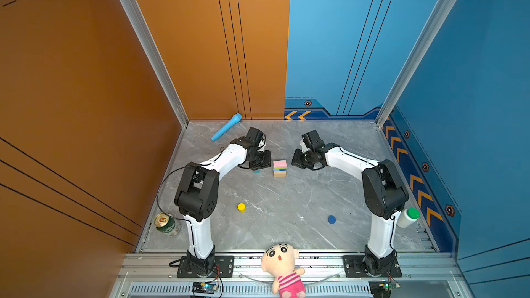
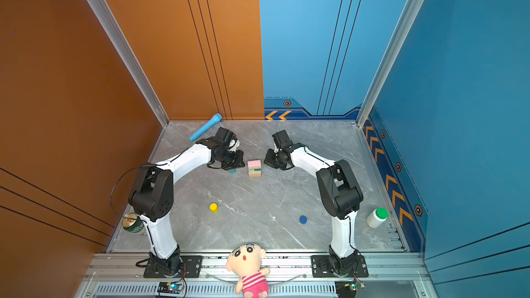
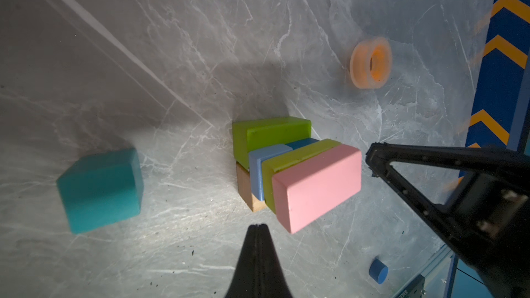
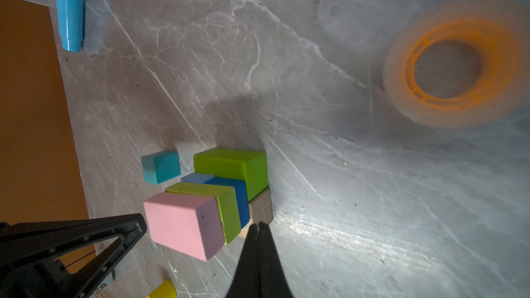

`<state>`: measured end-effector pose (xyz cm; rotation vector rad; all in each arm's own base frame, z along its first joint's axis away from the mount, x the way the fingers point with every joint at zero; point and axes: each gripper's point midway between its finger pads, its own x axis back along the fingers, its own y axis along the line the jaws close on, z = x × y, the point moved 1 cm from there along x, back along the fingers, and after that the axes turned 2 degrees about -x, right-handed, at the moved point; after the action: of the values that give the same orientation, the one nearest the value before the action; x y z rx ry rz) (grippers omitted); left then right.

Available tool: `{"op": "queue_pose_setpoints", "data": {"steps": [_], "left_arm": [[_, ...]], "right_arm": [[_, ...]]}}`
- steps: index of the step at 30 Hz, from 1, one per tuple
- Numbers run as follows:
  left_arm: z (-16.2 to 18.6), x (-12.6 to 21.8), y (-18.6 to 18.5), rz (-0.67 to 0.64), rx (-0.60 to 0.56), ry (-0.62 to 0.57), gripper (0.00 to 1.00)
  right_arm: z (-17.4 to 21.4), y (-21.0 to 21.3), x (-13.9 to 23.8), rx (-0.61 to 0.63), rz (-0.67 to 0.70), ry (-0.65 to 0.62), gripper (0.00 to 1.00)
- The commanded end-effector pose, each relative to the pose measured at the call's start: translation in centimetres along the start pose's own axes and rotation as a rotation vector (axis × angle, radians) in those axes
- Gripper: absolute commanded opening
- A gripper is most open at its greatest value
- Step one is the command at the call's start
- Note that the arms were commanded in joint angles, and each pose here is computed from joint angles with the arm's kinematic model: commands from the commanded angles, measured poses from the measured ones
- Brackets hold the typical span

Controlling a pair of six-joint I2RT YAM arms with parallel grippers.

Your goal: Build the wood block tower

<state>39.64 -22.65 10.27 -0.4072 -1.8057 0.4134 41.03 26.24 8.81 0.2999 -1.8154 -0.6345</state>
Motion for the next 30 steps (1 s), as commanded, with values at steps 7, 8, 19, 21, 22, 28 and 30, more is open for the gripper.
{"op": "queue_pose_setpoints", "data": {"steps": [7,8,19,21,22,28,30], "left_arm": [[-0.6,0.1,-0.1,0.005,-0.015,0.007,0.0],[-0.5,0.1,-0.1,0.006,-0.013,0.009,0.0],[-0.6,0.2,0.0,0.009,-0.009,0.01,0.0],[-0.6,0.2,0.1,0.008,-0.008,0.01,0.0],[-0.6,0.2,0.1,0.008,-0.007,0.01,0.0],[-0.6,0.2,0.1,0.007,-0.008,0.01,0.0],[-0.6,0.2,0.1,0.007,-0.008,0.01,0.0]], "right_arm": [[-0.2,0.9,-1.4,-0.009,-0.021,0.016,0.0],[-0.2,1.0,-1.5,-0.01,-0.022,0.017,0.0],[0.0,1.7,-1.8,0.001,-0.026,0.022,0.0],[0.1,1.8,-1.8,0.0,-0.027,0.024,0.0],[0.2,1.8,-1.8,0.001,-0.027,0.026,0.0],[0.4,1.9,-1.9,0.003,-0.026,0.03,0.0],[0.5,1.9,-1.9,0.003,-0.025,0.032,0.0]]}}
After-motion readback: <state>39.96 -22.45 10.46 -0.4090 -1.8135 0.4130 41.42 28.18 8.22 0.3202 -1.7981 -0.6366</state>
